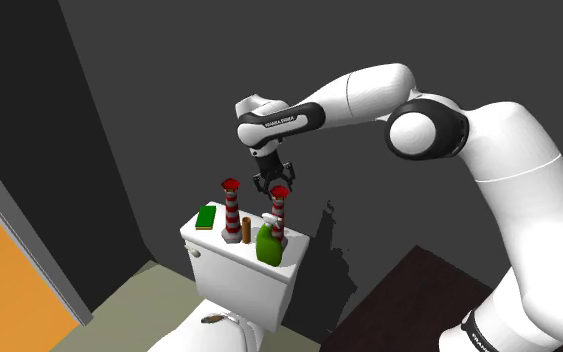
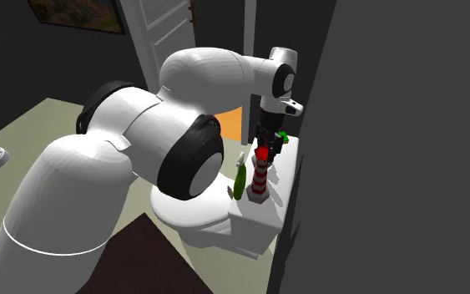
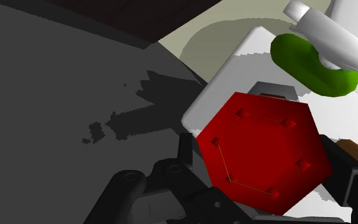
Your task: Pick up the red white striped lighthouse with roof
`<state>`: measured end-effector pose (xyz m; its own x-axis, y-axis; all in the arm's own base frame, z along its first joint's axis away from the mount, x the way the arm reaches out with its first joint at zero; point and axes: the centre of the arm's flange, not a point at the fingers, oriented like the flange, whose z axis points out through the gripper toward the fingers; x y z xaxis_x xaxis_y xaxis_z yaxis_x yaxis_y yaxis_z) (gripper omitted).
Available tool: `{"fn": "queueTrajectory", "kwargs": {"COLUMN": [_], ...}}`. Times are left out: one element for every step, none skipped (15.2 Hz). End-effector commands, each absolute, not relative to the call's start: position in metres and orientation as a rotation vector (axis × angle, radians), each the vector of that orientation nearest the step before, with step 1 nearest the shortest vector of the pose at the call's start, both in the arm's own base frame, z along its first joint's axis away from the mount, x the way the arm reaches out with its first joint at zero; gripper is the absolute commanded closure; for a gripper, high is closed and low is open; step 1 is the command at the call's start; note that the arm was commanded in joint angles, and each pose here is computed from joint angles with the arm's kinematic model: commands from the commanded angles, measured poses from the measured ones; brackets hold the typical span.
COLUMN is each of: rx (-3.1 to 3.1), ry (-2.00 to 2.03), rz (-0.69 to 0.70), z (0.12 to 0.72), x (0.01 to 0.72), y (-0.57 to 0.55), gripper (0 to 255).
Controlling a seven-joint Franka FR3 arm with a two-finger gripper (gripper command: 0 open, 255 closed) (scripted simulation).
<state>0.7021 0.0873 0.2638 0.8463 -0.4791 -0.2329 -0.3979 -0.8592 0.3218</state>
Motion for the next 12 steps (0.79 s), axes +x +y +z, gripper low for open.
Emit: {"fn": "queueTrajectory", "kwargs": {"rx": [2.763, 2.763, 2.763, 2.763, 2.763, 2.763, 2.763, 2.763, 2.763, 2.763, 2.763, 2.763], "ry": [-0.669, -0.669, -0.669, -0.669, -0.669, -0.669, -0.669, -0.669, -0.669, -0.669, -0.669, -0.669], "rz": [-0.447, -0.447, -0.447, -0.447, -0.447, -0.447, -0.447, -0.447, -0.447, -0.447, -0.447, -0.447], "z": [0.275, 0.28, 0.285, 0.291, 0.296, 0.301, 0.306, 0.312, 0.317, 0.322, 0.328, 0.328], "x": [0.702, 0.702, 0.702, 0.702, 0.702, 0.702, 0.702, 0.702, 0.702, 0.702, 0.702, 0.702], "y": [0.087, 0.087, 0.087, 0.087, 0.087, 0.087, 0.087, 0.087, 0.087, 0.087, 0.087, 0.087], "gripper": [255, 255, 255, 255, 255, 255, 255, 255, 255, 255, 255, 255]}}
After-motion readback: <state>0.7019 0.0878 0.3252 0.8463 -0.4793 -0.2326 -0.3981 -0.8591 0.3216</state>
